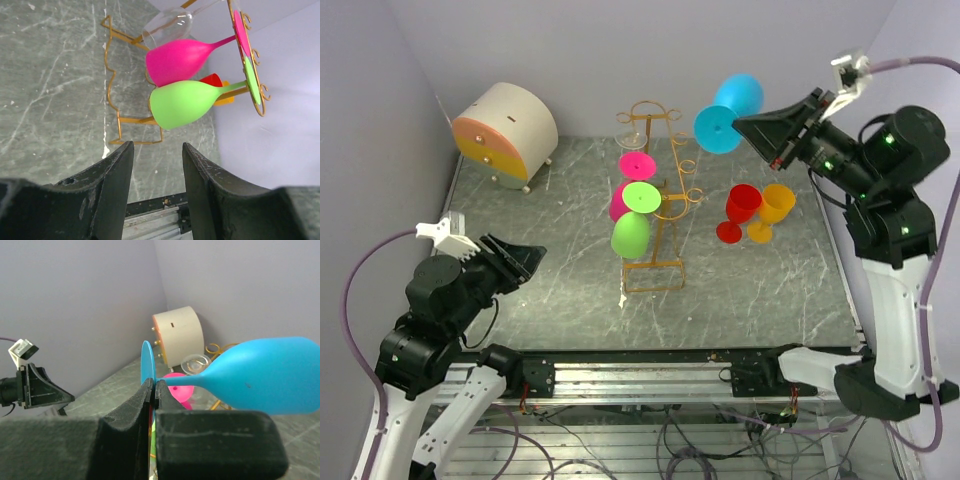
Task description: Take the wine glass off the wine glass rack
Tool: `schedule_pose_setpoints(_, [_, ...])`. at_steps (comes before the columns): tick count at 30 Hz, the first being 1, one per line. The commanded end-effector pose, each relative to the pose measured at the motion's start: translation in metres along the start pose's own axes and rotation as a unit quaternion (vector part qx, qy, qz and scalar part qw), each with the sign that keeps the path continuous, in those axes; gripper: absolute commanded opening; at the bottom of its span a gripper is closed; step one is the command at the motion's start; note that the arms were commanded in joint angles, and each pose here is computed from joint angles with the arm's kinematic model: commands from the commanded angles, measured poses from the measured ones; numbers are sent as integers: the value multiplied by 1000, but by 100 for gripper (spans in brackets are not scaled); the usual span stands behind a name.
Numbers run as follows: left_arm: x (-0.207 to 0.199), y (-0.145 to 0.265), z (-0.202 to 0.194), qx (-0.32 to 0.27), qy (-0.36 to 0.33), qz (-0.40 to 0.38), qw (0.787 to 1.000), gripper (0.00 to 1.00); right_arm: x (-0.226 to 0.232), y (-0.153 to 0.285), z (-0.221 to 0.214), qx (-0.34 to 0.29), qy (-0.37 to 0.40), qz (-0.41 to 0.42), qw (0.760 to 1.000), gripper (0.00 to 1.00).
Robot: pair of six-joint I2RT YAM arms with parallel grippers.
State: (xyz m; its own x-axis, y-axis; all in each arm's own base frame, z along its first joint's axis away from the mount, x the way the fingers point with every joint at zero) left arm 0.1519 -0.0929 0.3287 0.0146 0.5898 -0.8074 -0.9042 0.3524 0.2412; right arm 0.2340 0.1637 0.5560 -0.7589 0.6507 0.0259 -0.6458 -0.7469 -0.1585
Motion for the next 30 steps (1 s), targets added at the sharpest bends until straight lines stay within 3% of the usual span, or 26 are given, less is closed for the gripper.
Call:
schedule_pose_setpoints(1, [-12, 9, -6, 22, 28, -25, 999, 55, 9, -21, 3, 14, 16, 29, 999, 0])
schedule_pose_setpoints(11, [-30, 21, -3, 30, 86, -45, 995, 55, 71, -71, -23, 67, 119, 24, 990, 0])
schedule_pose_setpoints(21, [-68, 50, 11, 26, 192, -116, 974, 55, 168, -51, -76, 86, 294, 27, 952, 0])
schedule_pose_setpoints(24, [-77, 53, 7, 50, 227, -133, 963, 56, 189, -42, -100, 85, 352, 24, 932, 0])
schedule_pose_setpoints(30, [-87, 52, -17, 144, 318, -162, 923, 56, 205, -40, -127, 71, 380, 23, 922, 0])
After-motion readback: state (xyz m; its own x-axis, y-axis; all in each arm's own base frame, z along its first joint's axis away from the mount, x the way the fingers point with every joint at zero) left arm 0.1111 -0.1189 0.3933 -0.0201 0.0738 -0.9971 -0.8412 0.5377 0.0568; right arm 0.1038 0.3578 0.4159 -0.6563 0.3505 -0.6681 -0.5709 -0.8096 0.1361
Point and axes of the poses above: each gripper's point midway between its finger pads, its own y axis back along the fingers, its own x axis along the line the jaws close on, z = x × y, the point moved 2 cm from there along y, back along the fingers, and after that the axes turned 8 degrees about y, right-handed, at the moved point
